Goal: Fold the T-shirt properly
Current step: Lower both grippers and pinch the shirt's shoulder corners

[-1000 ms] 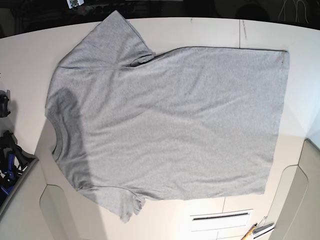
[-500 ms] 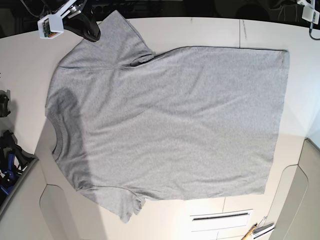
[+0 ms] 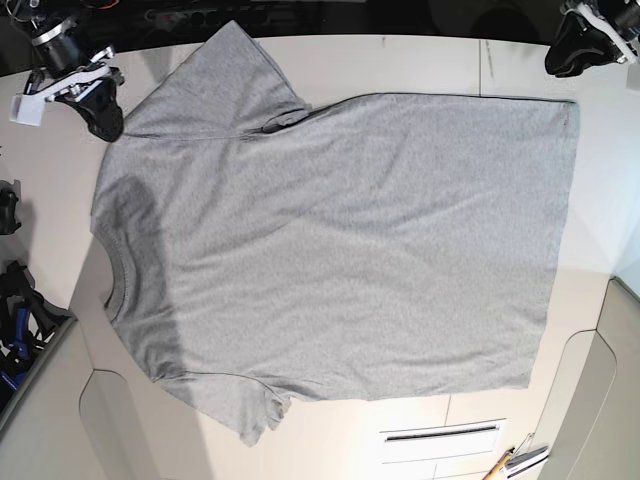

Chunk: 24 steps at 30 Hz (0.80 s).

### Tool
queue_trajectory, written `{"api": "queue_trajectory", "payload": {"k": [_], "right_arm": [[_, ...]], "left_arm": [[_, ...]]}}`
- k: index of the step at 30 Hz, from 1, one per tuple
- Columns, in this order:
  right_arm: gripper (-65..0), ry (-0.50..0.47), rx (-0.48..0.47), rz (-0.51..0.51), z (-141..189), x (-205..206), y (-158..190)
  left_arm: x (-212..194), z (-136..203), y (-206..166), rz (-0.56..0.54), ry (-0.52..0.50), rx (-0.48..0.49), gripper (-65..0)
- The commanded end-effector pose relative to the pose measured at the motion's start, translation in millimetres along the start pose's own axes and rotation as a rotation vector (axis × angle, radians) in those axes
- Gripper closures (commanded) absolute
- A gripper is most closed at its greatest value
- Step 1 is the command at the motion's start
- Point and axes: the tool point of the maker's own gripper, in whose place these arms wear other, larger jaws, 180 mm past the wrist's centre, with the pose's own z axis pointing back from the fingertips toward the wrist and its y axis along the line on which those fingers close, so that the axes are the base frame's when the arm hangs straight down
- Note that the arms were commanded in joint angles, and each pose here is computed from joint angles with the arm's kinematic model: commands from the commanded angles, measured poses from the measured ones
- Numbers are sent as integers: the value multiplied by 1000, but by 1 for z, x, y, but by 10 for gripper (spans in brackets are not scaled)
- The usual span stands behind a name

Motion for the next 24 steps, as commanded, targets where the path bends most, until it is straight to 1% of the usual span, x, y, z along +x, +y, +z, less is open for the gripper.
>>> {"api": "queue_trajectory", "payload": {"k": [1, 3, 5, 7, 9, 10, 12, 13, 14, 15, 16, 18, 20, 22, 24], "right_arm": [[0, -57, -10, -3, 5, 16, -8], [0, -111, -66, -32, 12, 30, -31], [0, -163, -102, -47, 22, 44, -45], [0, -192, -137, -37, 32, 53, -55], [0, -210, -192, 7, 37, 59, -65], [-29, -209, -219, 28, 37, 60, -69], [-166, -216, -236, 41, 32, 62, -70], [-212, -227, -229, 33, 29, 63, -68], [-228, -237, -223, 23, 26, 63, -66], [-227, -243, -217, 12, 24, 62, -64], [-227, -241, -212, 4, 22, 60, -62], [-231, -205, -195, -5, 16, 51, -57], [-265, -166, -169, -7, 5, 41, -50], [-284, -113, -180, -4, -9, 28, -48], [-301, -61, -198, -22, -23, 13, -50]], "left_arm": [[7, 2, -3, -11, -18, -14, -170], [8, 2, -3, -12, -22, -14, -170], [8, 2, -3, -11, -22, -14, -171], [8, 2, -3, -11, -22, -14, -171], [8, 2, -3, -12, -22, -14, -197], [8, 2, -3, -12, -23, -15, -214], [11, 1, -3, -15, -30, -16, -228], [13, 0, -3, -17, -35, -18, -228], [15, -1, -3, -19, -41, -19, -228], [17, -2, -3, -20, -47, -21, -228], [18, -3, -4, -22, -50, -22, -228], [22, -5, -4, -29, -60, -25, -228], [27, -8, -4, -36, -69, -30, -228], [32, -11, -5, -44, -74, -35, -228], [35, -14, -6, -47, -75, -41, -228]]}}
